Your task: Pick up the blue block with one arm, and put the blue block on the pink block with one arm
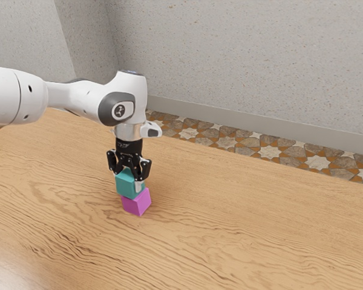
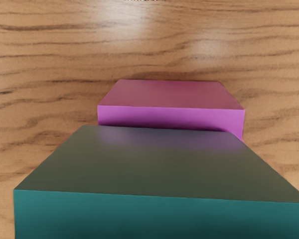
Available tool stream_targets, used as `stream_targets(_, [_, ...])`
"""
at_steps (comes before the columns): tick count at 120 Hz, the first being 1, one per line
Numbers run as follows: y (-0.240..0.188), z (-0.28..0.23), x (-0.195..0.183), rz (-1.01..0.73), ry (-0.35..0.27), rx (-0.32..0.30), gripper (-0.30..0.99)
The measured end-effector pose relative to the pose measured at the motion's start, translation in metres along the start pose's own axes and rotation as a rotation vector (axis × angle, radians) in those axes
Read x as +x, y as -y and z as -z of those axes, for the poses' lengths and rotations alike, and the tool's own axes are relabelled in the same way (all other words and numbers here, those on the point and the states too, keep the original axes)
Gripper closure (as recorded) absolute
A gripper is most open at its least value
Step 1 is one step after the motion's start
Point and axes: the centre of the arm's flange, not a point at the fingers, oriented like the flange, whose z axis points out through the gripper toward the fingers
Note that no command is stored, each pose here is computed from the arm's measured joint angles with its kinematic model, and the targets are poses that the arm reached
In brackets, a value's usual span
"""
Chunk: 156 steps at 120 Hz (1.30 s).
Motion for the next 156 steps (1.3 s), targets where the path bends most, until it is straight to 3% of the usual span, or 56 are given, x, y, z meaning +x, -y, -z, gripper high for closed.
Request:
stream_targets(86, [-0.002,0.003,0.002,-0.088,-0.005,-0.01,0.32])
stream_targets(124, [-0.008,0.006,0.001,-0.111,-0.008,-0.021,0.09])
stream_targets(138, [0.001,0.043,-0.014,-0.088,-0.042,-0.011,0.05])
stream_targets(156, [0.01,0.162,-0.076,-0.07,-0.16,0.044,0.03])
